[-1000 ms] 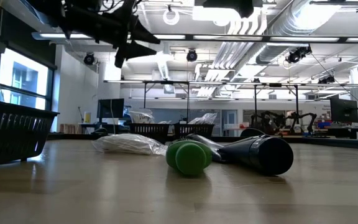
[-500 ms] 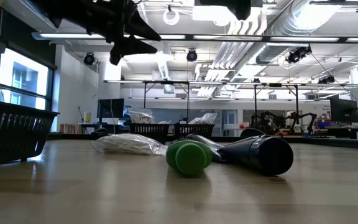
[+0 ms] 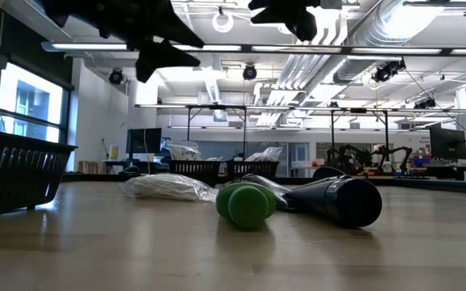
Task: Pick & Place Travel size toiletries
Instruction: Put the white cotton pack into the top middle basket
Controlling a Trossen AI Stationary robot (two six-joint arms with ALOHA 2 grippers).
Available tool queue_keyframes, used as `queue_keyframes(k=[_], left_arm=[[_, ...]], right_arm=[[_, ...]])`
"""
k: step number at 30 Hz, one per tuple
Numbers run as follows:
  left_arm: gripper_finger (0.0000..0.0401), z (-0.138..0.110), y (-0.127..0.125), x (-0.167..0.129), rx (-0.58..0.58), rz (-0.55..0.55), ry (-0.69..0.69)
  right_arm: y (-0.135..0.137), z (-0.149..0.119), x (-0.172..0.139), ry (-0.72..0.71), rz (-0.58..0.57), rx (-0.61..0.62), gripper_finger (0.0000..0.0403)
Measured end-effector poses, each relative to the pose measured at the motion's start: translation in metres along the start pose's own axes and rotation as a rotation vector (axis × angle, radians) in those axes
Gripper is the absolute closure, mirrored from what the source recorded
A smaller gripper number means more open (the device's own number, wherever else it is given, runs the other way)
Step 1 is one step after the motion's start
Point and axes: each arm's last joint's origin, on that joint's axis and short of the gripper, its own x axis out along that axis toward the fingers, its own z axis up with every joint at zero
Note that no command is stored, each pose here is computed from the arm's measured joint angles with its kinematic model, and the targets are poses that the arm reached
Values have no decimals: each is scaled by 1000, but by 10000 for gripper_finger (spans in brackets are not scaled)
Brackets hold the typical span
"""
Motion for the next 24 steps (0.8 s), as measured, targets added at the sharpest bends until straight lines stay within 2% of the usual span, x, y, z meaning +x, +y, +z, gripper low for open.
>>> queue_keyframes(k=[8,15,20,24], left_arm=[[231,-19,-11,-4,-49,21,123],[231,-26,-22,-8,-51,-12,151],[231,-36,-23,-12,-19,92,181],[231,-46,-23,-17,-62,178,228]], right_arm=[[-2,-6,22,35,49,-23,308],[-8,-11,33,74,72,-14,309],[-12,-17,42,122,65,-3,309],[-13,-24,51,161,52,-6,309]])
